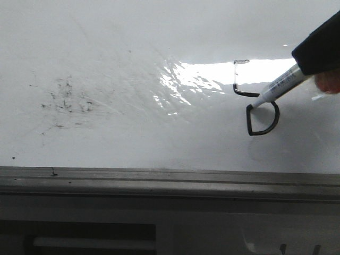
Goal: Write number 8 on whiteboard
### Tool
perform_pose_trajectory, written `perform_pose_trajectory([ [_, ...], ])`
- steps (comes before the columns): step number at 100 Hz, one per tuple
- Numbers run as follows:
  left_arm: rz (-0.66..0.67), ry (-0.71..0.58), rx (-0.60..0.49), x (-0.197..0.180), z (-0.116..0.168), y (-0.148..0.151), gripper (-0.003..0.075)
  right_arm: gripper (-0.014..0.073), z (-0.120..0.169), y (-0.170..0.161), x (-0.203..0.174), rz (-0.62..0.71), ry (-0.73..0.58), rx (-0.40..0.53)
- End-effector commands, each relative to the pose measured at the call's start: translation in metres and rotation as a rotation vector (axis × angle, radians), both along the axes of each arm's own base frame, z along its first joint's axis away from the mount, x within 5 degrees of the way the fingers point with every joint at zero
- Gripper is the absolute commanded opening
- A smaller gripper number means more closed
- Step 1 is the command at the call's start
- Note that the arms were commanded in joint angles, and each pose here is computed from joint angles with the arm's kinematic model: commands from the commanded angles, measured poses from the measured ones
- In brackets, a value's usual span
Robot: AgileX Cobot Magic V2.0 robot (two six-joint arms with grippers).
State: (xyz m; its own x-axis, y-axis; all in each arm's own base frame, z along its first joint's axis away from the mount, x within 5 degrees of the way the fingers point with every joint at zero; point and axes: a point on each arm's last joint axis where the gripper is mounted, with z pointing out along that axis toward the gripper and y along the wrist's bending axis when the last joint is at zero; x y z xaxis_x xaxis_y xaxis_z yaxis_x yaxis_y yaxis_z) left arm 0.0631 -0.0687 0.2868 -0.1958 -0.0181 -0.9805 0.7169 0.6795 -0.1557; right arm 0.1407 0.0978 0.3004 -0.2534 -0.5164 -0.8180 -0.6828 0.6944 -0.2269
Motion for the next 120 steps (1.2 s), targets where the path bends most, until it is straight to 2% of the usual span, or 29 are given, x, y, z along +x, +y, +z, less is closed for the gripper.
perform_pose_trajectory([
  [1,0.037,-0.029,-0.061,0.003,0.012,0.002,0.0058,-0.0059,0.02,-0.005,0.01,-0.039,-0.122,0.015],
  [19,0.037,-0.029,-0.061,0.003,0.012,0.002,0.0058,-0.006,0.027,-0.017,0.018,-0.122,-0.146,0.023],
  [69,0.037,-0.029,-0.061,0.003,0.012,0.002,0.0058,-0.006,0.028,-0.012,0.026,-0.133,-0.169,0.076],
  [100,0.037,-0.029,-0.061,0.003,0.012,0.002,0.0058,-0.0063,0.026,0.004,0.027,-0.06,-0.146,0.075],
  [120,0.037,-0.029,-0.061,0.003,0.012,0.002,0.0058,-0.0063,0.024,0.004,0.025,-0.055,-0.123,0.06],
])
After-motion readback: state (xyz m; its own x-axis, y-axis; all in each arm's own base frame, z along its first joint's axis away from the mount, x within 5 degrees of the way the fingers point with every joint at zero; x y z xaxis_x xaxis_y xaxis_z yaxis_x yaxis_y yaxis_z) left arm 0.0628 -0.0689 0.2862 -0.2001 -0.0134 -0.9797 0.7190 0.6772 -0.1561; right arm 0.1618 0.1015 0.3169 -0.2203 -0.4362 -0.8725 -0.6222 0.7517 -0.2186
